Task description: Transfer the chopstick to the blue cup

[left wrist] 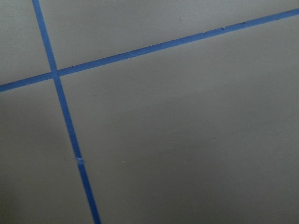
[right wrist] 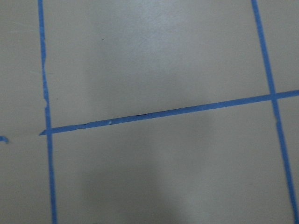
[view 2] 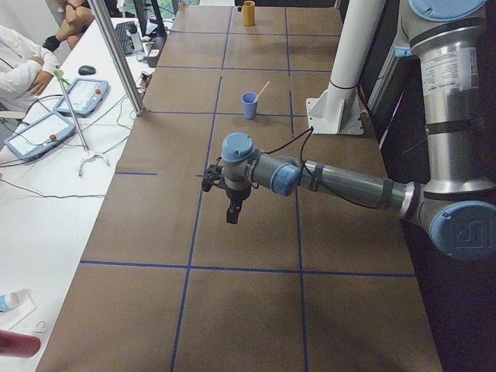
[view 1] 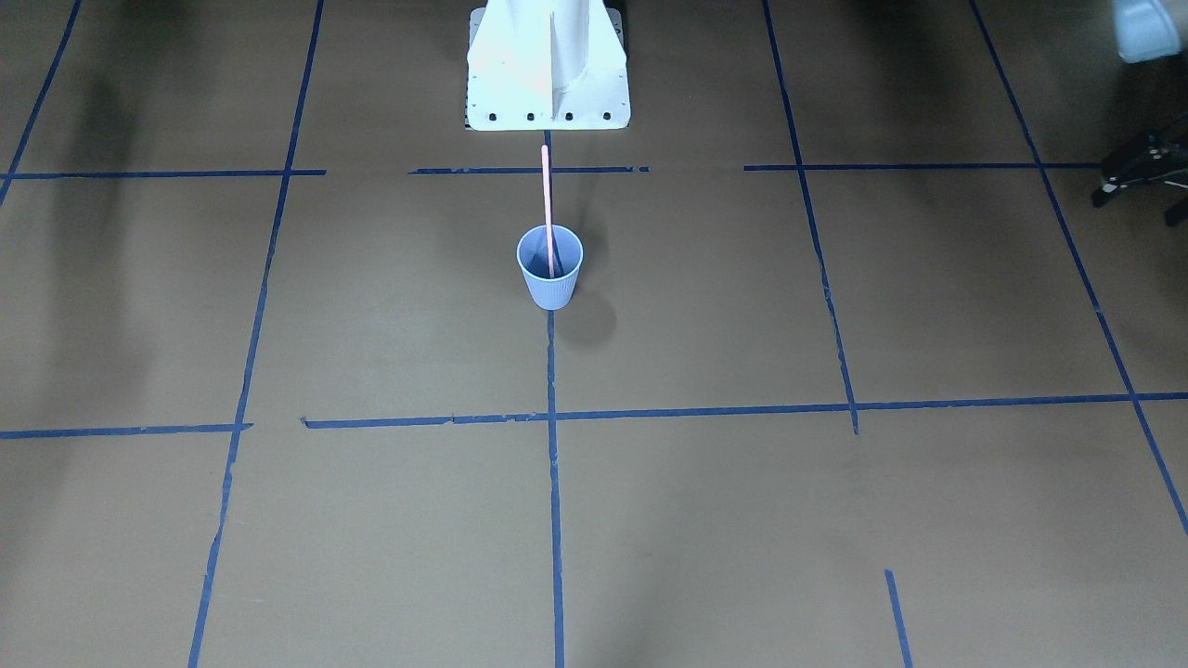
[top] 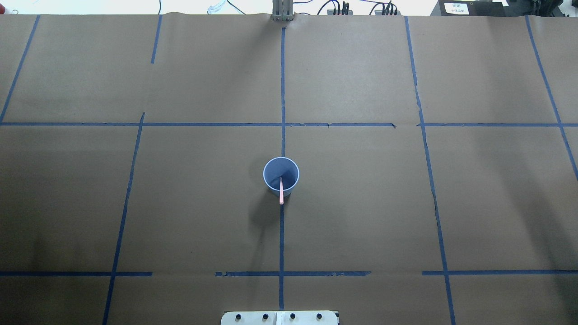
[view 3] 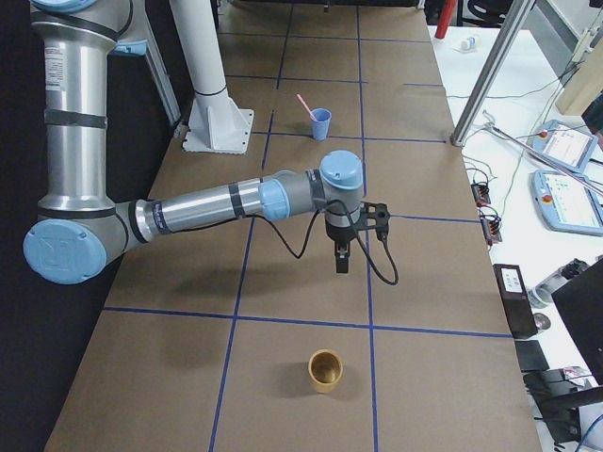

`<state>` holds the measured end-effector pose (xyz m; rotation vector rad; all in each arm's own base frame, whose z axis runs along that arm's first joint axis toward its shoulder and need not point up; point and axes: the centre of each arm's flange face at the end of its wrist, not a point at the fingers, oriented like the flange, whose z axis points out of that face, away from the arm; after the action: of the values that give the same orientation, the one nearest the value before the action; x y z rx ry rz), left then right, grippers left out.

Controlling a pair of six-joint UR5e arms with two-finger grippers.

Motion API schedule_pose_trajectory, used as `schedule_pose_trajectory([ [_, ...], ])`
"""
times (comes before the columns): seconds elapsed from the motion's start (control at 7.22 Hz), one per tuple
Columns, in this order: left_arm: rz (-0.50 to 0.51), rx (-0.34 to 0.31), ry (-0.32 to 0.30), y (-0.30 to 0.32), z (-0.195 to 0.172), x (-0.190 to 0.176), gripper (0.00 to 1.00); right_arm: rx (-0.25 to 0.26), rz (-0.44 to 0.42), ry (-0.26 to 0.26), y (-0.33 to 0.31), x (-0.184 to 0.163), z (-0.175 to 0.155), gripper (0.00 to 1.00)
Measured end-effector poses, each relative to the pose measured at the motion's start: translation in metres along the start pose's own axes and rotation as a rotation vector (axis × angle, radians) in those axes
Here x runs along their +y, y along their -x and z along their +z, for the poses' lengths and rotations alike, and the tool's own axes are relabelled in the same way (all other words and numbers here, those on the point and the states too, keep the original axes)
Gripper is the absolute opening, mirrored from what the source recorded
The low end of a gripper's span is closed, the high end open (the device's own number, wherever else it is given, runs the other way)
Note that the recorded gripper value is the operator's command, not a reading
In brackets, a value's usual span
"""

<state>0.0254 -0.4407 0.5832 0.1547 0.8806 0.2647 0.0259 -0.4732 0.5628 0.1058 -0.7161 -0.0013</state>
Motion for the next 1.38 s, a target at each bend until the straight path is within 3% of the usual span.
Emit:
schedule_pose_trajectory([
  [0.14, -0.012, -0.015, -0.010, 0.010, -0.003, -0.009, 1.00, 0.010, -0.056, 0.019, -0.037, 0.005, 0.006, 1.00],
  [0.42, -0.087, -0.112, -0.043, 0.024, -0.017, -0.018, 1.00, 0.014, -0.092, 0.042, -0.068, 0.009, 0.016, 1.00],
  [0.97, -0.098, -0.056, -0.056, 0.030, -0.028, -0.014, 1.00, -0.029, -0.077, 0.071, -0.083, 0.026, 0.033, 1.00],
  [1.38, -0.077, -0.063, 0.030, 0.060, -0.026, 0.003, 1.00, -0.037, -0.087, 0.072, -0.084, 0.034, 0.034, 1.00],
])
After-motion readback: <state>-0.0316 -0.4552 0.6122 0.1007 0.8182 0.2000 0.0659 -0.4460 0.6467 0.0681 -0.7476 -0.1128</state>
